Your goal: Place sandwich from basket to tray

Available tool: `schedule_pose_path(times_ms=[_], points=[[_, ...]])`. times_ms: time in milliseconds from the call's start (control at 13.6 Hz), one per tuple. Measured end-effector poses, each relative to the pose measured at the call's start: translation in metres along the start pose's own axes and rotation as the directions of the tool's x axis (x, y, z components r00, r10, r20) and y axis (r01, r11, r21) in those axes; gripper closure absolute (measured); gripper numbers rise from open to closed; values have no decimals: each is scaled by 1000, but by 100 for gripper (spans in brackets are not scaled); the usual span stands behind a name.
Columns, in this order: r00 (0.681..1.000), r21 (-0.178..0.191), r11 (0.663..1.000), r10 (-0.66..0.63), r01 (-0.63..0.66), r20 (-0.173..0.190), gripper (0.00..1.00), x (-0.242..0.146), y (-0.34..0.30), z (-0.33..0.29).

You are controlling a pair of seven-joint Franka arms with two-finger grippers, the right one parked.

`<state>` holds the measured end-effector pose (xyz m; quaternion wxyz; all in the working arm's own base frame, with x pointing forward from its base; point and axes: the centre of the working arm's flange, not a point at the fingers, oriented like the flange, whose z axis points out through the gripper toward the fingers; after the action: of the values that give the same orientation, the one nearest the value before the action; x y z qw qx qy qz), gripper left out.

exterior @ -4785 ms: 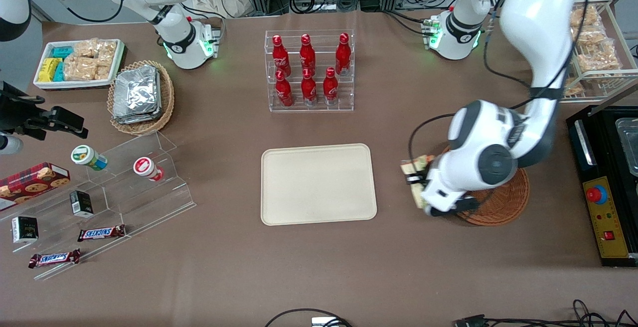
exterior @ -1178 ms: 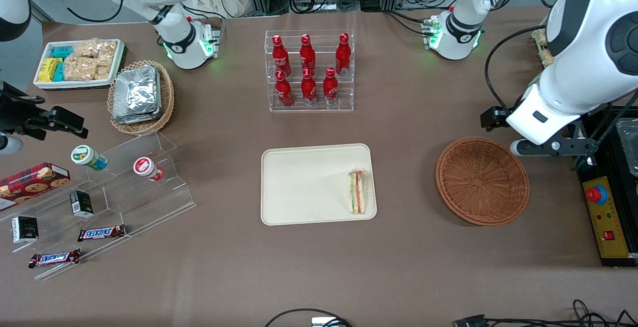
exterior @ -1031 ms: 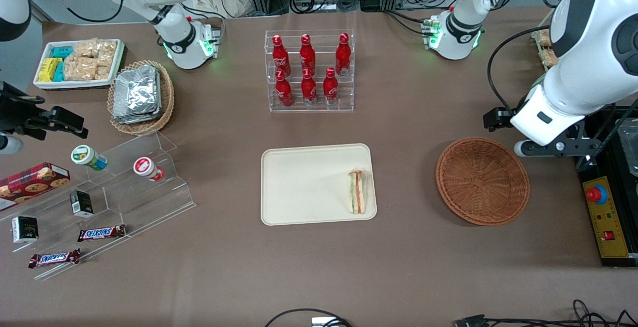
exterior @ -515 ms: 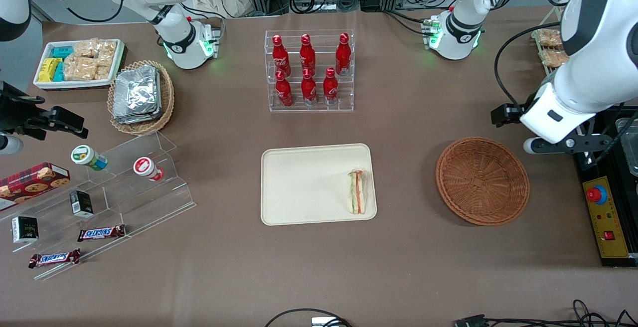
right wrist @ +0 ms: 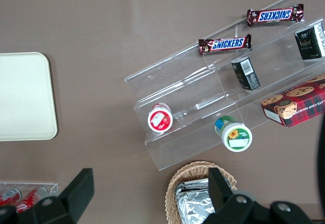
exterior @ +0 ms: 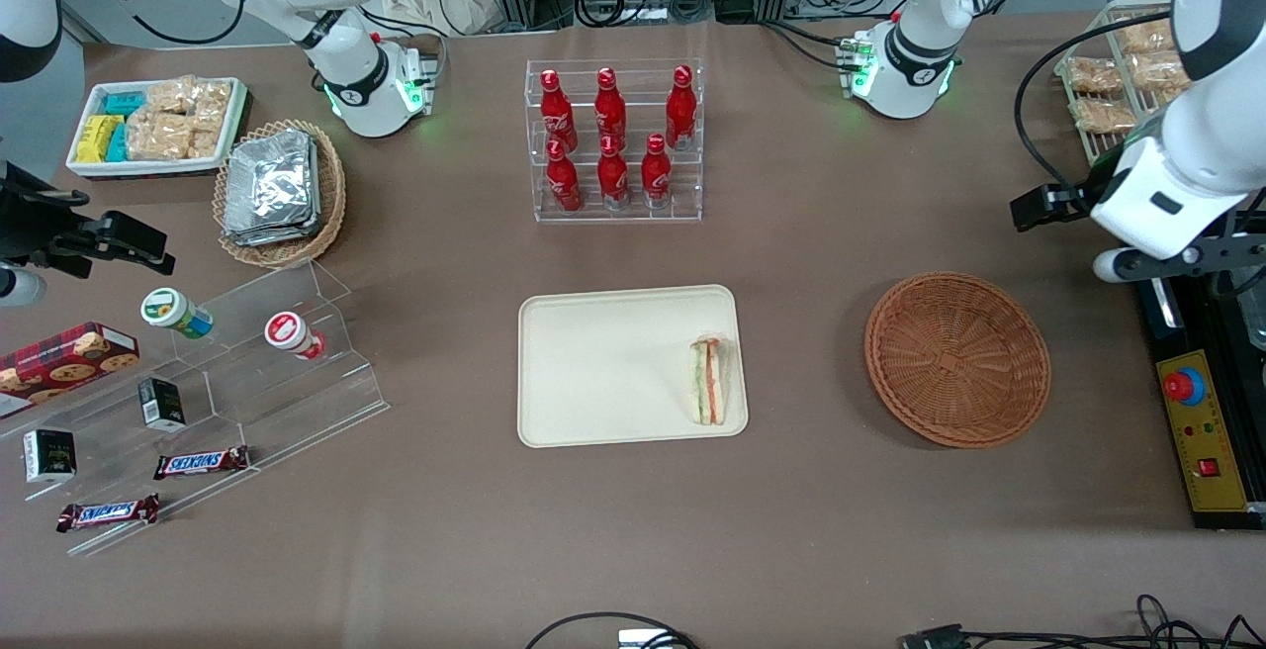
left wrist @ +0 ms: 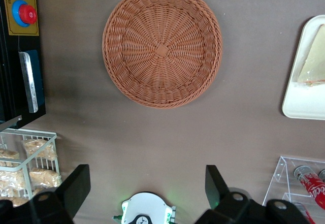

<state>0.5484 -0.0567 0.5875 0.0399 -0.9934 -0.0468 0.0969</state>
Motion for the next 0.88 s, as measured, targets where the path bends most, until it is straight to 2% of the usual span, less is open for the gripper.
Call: schedule_pose_path(times_ms=[368, 883], points=[[993, -3, 994, 105, -105, -59, 0, -8, -19, 5], [986, -4, 988, 151, -152, -71, 0, -5, -33, 5]])
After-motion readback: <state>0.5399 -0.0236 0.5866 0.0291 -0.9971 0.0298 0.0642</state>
